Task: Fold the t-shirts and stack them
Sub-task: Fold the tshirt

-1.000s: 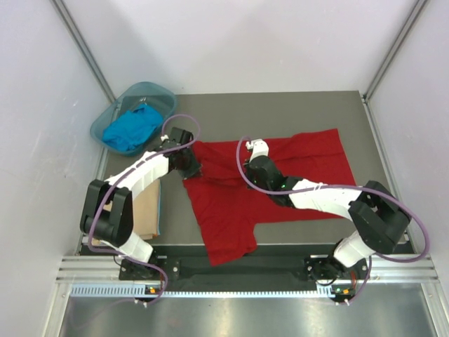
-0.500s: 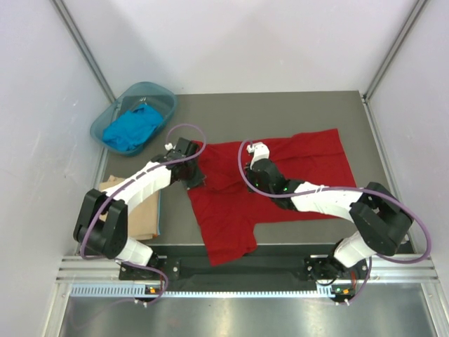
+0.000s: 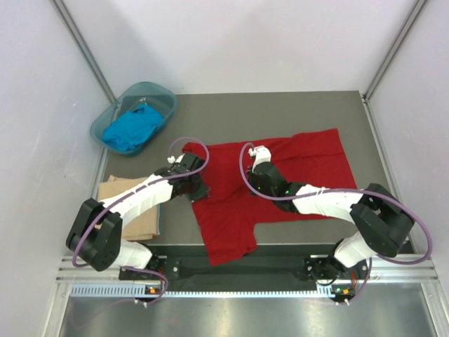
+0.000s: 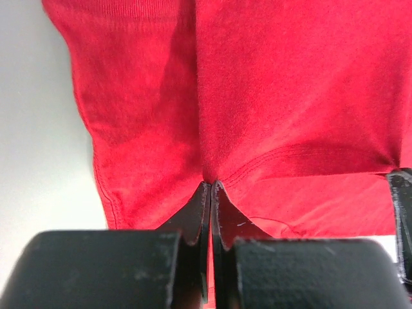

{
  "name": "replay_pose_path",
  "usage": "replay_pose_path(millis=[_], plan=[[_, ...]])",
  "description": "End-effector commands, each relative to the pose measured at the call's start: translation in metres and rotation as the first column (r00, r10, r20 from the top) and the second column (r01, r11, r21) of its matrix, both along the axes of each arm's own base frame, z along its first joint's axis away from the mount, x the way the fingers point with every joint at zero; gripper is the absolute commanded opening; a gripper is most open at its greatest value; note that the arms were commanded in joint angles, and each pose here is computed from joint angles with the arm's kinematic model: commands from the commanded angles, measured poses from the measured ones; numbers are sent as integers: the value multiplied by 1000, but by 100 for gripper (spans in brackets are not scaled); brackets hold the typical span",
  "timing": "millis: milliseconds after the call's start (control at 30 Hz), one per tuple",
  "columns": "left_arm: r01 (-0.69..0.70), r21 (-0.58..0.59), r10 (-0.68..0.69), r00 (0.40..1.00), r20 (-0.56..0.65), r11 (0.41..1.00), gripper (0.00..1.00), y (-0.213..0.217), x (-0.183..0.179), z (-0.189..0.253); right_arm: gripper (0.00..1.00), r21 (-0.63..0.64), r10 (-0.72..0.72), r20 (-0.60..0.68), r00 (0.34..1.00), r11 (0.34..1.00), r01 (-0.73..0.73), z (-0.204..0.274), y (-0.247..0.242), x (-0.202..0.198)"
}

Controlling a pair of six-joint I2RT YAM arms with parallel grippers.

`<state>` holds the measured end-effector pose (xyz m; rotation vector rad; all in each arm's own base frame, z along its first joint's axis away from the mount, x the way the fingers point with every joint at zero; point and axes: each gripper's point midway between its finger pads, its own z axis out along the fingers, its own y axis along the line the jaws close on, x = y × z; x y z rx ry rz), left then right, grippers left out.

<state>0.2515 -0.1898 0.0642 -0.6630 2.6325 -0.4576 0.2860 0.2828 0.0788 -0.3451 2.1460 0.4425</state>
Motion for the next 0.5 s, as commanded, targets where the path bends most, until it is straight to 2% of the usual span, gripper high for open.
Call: replay_pose_path(millis=[0, 467], plan=[[-35, -34, 37, 998, 47, 999, 0, -7, 2, 7, 0, 59, -1, 55, 999, 998, -2, 23, 5, 1], [-65, -30, 66, 996, 61, 997, 0, -23, -13, 0, 0, 42, -4, 46, 999, 999, 2, 15, 1, 0]])
